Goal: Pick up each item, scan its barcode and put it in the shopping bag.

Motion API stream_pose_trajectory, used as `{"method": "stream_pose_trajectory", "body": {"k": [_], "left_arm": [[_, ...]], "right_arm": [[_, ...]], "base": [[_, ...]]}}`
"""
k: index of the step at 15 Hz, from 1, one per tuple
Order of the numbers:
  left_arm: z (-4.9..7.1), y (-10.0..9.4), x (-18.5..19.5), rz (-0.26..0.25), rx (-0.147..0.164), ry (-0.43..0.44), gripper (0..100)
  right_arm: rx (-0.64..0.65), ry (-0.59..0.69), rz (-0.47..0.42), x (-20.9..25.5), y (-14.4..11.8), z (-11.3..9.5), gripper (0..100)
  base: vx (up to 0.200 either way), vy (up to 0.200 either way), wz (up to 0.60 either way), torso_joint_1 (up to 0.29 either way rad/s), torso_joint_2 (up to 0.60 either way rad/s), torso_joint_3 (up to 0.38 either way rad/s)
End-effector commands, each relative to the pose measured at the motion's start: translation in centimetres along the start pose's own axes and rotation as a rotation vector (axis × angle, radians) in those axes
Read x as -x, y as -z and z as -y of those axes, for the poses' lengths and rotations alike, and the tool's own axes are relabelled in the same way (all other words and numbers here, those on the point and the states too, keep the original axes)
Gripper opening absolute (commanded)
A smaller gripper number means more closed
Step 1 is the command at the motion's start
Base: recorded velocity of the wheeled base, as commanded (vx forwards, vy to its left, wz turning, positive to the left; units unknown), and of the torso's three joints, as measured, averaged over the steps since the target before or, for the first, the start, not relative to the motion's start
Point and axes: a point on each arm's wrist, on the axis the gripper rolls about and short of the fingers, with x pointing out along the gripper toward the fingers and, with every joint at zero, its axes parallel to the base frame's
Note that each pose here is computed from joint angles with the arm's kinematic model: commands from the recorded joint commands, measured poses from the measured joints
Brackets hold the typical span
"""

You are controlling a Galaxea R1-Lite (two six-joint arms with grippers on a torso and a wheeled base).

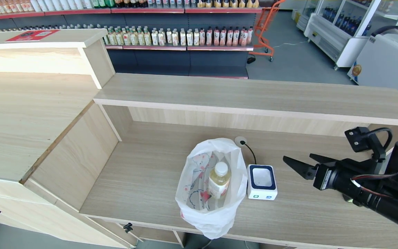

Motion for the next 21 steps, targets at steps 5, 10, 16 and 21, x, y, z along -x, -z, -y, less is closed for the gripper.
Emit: {"method": "stream_pose_trajectory", "body": {"k": [5,10,16,21], "left_arm": [[0.0,0.0,0.0,0.000,0.002,0.000,100],[0.0,0.0,0.0,-0.001,0.001,0.000,100],[0.0,0.0,0.0,0.000,0.001,0.000,100],[0.0,0.0,0.0,-0.001,0.001,0.000,100]], "right_arm": [[-0.007,0.019,-0.027,1.4,0.9,0.2,100],[-0.010,0.121,-0.066,1.9,1.8,1.5,100],[0.016,0.289,-0.128,1.8,3.2,3.3,100],[-0.004,0.381,-0.213,3.0,4.9,4.5,100]], "base": [[-0.160,0.000,0.00,0.008,0.00,0.000],[0.000,-0.120,0.00,0.005,0.00,0.003],[0.000,-0.200,0.00,0.003,0.01,0.002],[0.000,-0.200,0.00,0.000,0.00,0.004]]}}
